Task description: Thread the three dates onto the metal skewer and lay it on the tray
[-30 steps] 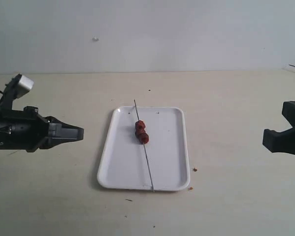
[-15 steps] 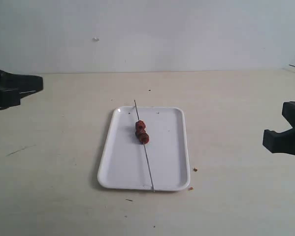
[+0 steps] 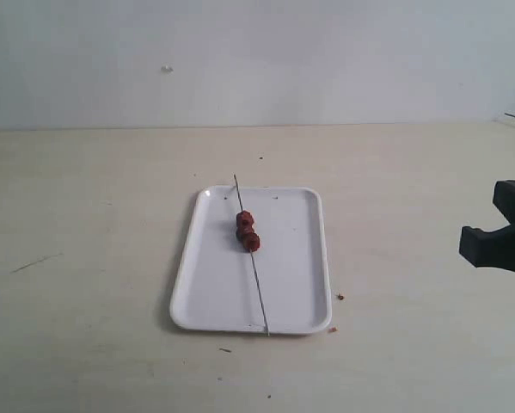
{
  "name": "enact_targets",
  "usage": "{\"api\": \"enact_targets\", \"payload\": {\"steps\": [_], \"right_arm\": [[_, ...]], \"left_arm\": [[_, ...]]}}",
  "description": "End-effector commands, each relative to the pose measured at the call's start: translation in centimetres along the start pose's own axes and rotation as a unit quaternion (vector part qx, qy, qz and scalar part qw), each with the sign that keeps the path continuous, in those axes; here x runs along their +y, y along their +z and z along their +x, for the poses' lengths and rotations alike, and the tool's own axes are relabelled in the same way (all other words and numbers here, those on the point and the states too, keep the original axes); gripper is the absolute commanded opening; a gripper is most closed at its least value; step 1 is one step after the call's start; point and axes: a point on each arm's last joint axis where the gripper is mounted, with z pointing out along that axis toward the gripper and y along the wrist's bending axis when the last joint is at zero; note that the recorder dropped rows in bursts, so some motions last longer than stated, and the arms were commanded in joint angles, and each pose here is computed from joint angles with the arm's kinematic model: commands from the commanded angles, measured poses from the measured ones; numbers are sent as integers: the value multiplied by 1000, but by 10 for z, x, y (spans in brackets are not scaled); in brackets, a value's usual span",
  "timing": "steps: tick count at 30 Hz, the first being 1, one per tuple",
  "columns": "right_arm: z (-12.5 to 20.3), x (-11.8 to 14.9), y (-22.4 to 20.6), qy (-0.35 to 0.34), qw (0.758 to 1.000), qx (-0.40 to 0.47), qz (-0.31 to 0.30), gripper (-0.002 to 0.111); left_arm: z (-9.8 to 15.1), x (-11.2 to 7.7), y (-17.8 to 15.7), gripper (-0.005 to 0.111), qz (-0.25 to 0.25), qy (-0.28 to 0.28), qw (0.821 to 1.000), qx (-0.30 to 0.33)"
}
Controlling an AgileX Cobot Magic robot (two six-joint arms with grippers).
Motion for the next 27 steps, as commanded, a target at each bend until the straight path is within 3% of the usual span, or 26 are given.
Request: {"api": "enact_targets", "payload": {"steps": [1, 27], "right_arm": [[0, 0, -1, 11, 1000, 2, -1, 0], [0, 0, -1, 12, 1000, 2, -1, 0]], "left_arm": [[7, 0, -11, 0, -3, -27, 999, -17], [6, -1, -12, 0, -3, -25, 999, -22]]}}
